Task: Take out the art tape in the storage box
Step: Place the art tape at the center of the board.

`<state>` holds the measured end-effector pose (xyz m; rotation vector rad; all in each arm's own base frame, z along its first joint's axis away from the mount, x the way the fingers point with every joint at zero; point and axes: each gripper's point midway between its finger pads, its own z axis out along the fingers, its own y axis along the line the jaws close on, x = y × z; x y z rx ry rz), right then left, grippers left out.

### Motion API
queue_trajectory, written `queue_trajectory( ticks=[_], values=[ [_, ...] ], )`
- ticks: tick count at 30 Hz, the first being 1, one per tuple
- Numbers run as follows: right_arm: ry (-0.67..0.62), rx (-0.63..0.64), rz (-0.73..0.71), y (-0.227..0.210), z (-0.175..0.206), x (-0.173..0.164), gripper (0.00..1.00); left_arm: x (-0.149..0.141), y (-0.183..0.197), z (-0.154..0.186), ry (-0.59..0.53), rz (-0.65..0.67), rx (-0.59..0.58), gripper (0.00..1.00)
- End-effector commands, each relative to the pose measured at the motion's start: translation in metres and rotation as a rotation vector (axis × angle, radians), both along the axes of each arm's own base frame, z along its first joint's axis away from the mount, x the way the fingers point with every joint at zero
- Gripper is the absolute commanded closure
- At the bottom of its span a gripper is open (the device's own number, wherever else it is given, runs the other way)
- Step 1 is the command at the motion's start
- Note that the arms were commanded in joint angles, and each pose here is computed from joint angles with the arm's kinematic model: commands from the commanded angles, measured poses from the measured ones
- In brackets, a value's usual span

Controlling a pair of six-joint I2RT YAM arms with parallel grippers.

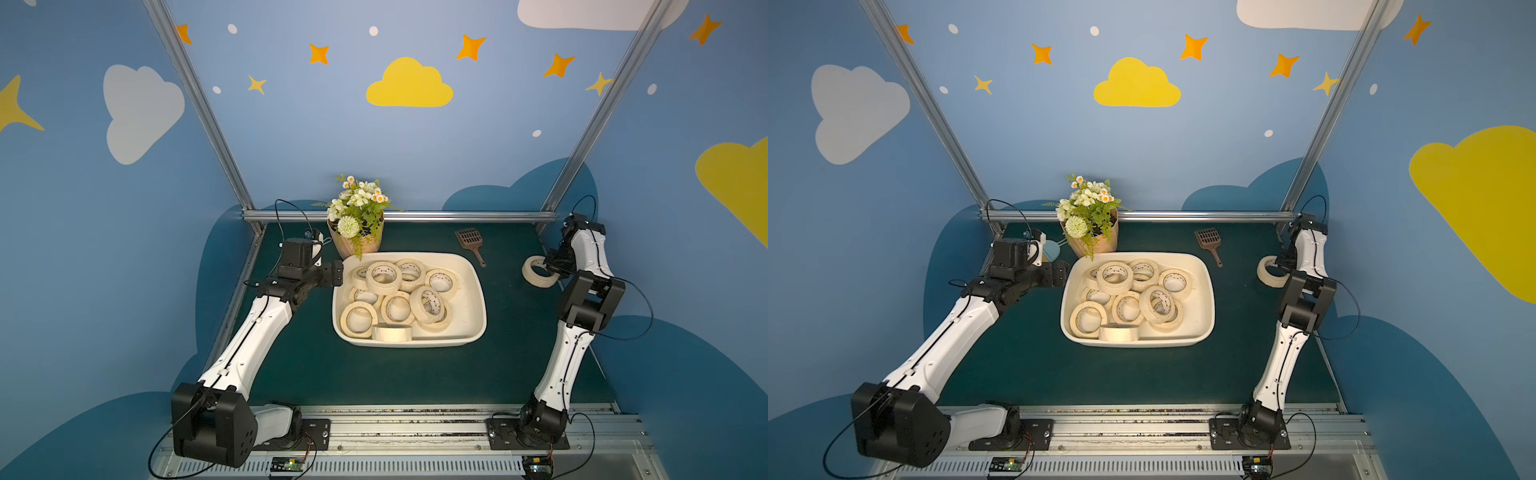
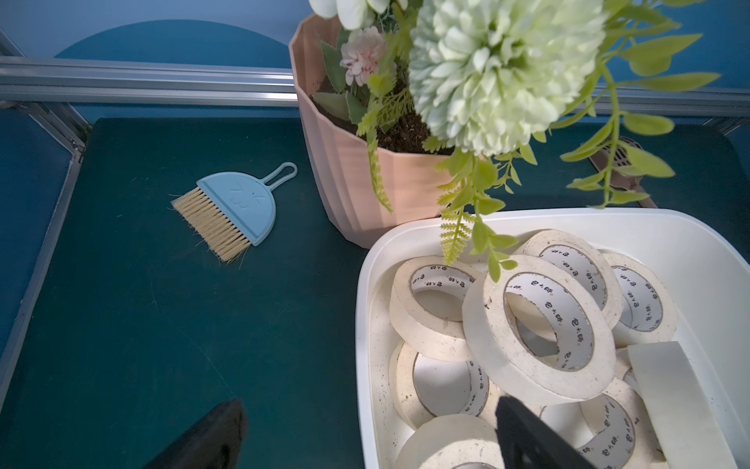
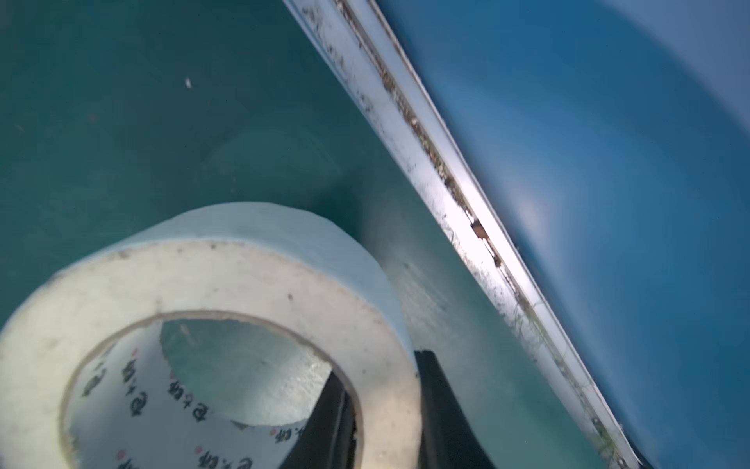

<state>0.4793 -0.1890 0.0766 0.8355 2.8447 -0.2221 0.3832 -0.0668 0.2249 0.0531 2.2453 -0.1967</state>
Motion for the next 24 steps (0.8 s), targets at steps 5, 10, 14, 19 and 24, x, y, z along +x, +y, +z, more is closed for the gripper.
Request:
queue_trajectory(
  ticks=[5,10,14,19,24],
  values=[
    [0.04,0.016,-0.024,-0.014,-0.022,-0.003,1.0,0.0,0.0,-0.001,-0.008,-0.011,0.003,0.0],
    [0.062,0.02,-0.024,-0.017,-0.038,-0.004,1.0,0.0,0.0,-0.003,-0.001,-0.01,0.005,0.0],
    [0.082,0.005,-0.014,-0.019,-0.041,-0.007,0.85,0.001,0.0,-0.005,0.006,-0.013,0.003,0.0],
    [0.054,-0.006,0.008,-0.02,-0.021,-0.008,0.31,0.001,-0.001,-0.005,0.005,-0.014,0.0,0.0],
    [-0.023,-0.029,0.059,-0.004,0.025,-0.002,0.2,0.0,-0.001,-0.003,0.003,-0.016,-0.001,0.0]
  ],
)
